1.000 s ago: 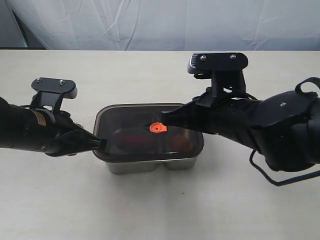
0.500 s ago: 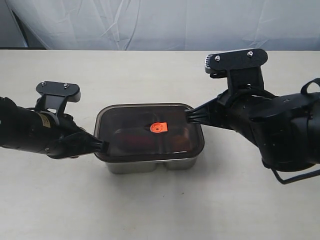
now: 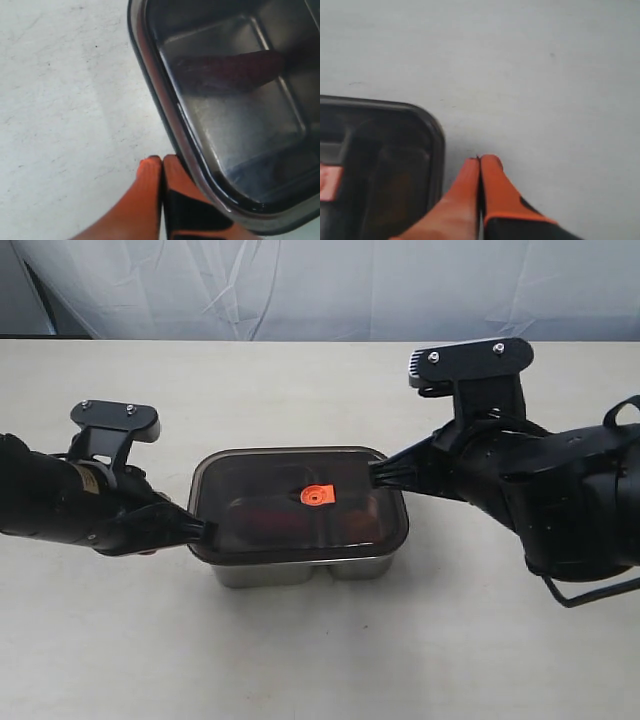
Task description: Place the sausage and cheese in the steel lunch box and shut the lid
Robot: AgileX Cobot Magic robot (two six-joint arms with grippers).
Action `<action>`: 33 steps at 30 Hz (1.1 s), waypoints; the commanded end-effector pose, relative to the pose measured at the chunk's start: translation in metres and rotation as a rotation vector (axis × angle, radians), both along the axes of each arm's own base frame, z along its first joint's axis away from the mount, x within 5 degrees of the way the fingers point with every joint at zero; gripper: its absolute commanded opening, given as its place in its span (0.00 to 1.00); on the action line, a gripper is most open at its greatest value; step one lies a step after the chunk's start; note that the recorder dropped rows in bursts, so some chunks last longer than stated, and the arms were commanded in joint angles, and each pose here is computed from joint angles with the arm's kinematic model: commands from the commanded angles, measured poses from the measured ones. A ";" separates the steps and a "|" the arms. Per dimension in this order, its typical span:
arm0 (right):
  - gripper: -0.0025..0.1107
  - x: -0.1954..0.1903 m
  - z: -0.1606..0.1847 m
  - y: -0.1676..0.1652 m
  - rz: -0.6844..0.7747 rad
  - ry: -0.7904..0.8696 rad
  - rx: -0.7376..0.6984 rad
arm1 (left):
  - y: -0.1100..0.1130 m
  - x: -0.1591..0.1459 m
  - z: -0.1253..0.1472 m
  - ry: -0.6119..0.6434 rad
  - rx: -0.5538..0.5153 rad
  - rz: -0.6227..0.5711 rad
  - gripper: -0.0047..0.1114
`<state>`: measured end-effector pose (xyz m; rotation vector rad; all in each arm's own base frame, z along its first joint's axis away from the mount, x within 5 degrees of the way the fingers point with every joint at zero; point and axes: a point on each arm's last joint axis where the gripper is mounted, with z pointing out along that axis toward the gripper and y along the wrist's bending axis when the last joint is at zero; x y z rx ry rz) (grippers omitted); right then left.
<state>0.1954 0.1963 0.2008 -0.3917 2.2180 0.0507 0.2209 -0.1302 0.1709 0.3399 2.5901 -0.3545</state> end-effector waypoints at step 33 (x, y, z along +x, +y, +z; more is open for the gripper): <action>0.01 0.025 -0.052 0.017 0.236 0.370 0.260 | -0.038 0.021 0.000 -0.041 0.001 -0.117 0.04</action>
